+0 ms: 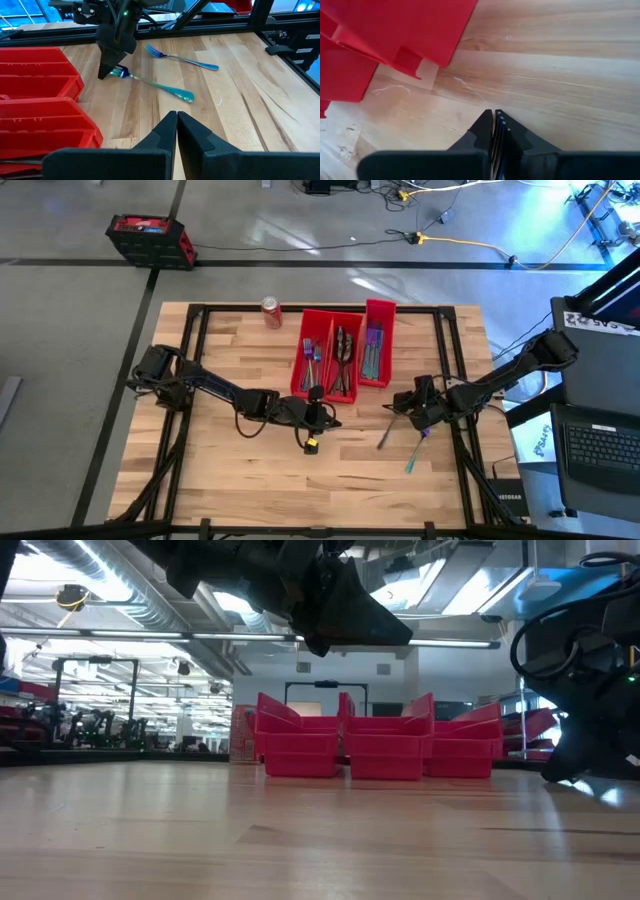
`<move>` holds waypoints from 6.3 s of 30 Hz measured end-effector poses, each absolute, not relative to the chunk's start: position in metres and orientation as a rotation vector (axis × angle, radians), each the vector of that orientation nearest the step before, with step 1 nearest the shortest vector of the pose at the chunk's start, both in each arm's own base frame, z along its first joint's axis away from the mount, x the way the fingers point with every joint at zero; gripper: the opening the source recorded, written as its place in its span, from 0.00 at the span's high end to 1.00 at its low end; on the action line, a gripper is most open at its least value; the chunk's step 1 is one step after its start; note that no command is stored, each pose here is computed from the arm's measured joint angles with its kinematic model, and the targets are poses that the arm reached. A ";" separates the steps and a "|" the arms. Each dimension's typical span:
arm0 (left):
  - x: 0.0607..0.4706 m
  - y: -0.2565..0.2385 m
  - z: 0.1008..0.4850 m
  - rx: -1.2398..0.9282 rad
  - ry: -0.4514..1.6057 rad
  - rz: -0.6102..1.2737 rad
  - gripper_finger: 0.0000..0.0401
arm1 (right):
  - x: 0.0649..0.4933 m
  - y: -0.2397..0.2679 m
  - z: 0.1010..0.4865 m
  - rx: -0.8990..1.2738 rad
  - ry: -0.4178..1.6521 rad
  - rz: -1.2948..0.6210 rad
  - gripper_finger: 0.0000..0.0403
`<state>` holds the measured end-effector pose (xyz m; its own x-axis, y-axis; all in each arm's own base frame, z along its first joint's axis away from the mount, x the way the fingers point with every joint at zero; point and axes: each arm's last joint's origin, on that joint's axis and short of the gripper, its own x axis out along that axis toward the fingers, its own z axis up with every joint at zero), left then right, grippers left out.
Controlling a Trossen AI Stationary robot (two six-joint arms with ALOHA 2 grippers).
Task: Sort silverware
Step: Put the purple fork into the left red bin
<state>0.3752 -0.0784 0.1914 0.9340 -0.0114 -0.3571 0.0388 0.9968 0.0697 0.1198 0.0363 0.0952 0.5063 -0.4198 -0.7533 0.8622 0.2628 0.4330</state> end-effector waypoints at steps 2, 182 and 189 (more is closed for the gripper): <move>0.375 -0.078 0.191 0.076 0.365 -0.025 1.00 | 0.120 0.037 0.095 0.951 0.558 -0.924 1.00; 0.379 -0.089 0.131 -0.517 0.498 0.176 0.85 | 0.212 0.053 0.138 0.281 1.114 -0.392 1.00; 0.379 -0.089 0.131 -0.507 0.499 0.173 0.85 | 0.212 0.054 0.138 0.324 1.122 -0.389 1.00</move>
